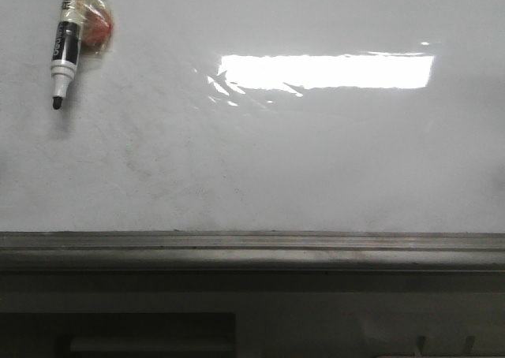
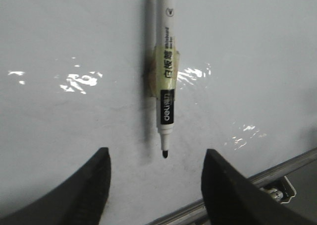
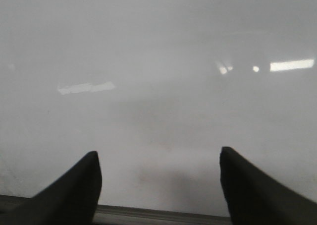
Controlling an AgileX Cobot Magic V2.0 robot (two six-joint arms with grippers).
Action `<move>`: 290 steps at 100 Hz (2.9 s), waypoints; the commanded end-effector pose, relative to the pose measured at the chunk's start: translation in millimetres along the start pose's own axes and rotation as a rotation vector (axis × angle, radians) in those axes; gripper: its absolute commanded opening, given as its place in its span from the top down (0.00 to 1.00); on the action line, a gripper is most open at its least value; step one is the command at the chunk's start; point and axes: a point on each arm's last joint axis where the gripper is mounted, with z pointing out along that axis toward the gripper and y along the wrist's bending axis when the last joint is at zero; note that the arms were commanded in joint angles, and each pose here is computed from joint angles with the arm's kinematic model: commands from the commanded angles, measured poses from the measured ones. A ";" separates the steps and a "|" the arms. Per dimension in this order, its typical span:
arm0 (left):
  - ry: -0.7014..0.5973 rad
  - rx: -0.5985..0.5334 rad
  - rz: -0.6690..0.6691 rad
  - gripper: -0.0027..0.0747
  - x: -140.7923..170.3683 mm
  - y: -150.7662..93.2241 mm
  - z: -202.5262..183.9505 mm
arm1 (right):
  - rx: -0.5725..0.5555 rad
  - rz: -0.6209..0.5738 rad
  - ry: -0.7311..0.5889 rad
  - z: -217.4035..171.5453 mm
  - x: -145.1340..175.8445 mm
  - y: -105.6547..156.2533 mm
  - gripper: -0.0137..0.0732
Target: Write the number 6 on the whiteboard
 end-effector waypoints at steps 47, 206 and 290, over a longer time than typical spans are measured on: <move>-0.003 0.106 -0.003 0.41 -18.1 -0.4 63.3 | 0.003 -0.010 -0.082 -2.6 -15.5 2.1 0.28; 0.236 0.361 0.678 0.99 -3.3 -57.9 70.0 | -0.829 -0.182 0.435 77.2 -105.5 92.9 0.28; 0.235 0.362 0.667 0.99 -8.3 -60.8 74.6 | -0.921 -0.345 0.534 129.5 -87.7 161.1 0.88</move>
